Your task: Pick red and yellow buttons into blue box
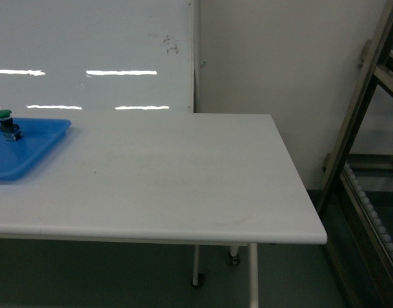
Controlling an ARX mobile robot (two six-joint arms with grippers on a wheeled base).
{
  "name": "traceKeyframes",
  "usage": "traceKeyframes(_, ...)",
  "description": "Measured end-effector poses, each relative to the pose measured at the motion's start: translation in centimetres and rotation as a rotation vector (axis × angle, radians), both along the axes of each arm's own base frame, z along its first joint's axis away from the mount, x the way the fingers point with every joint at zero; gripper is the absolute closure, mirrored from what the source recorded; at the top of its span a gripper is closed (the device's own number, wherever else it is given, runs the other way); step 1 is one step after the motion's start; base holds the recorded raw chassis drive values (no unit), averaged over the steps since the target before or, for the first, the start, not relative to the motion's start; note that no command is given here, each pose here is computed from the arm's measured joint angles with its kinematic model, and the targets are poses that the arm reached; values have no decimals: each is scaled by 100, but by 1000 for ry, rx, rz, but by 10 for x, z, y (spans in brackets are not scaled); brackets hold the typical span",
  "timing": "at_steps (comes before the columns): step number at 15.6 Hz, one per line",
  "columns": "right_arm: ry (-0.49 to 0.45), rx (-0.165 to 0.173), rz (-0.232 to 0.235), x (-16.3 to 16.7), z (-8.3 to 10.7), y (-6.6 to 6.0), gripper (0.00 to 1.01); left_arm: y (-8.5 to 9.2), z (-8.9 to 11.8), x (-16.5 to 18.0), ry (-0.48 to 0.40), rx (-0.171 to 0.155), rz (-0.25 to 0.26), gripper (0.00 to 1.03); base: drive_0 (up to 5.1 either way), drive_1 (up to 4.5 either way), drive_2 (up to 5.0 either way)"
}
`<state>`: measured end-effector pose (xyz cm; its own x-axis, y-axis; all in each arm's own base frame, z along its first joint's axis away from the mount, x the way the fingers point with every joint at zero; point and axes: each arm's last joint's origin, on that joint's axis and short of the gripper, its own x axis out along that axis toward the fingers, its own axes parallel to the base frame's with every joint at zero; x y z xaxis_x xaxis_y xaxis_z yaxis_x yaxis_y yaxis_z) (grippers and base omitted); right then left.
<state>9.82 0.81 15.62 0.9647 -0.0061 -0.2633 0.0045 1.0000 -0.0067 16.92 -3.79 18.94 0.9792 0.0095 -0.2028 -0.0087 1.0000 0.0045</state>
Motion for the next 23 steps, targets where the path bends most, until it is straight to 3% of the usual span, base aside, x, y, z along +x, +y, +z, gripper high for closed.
traceKeyframes(15, 0, 0, 0, 0, 0, 0, 71, 0, 0, 0, 0, 0, 1, 76, 486, -344, -131)
traceKeyframes(23, 0, 0, -1, 0, 0, 0, 71, 0, 0, 0, -3, -1, 1, 76, 471, -204, -264)
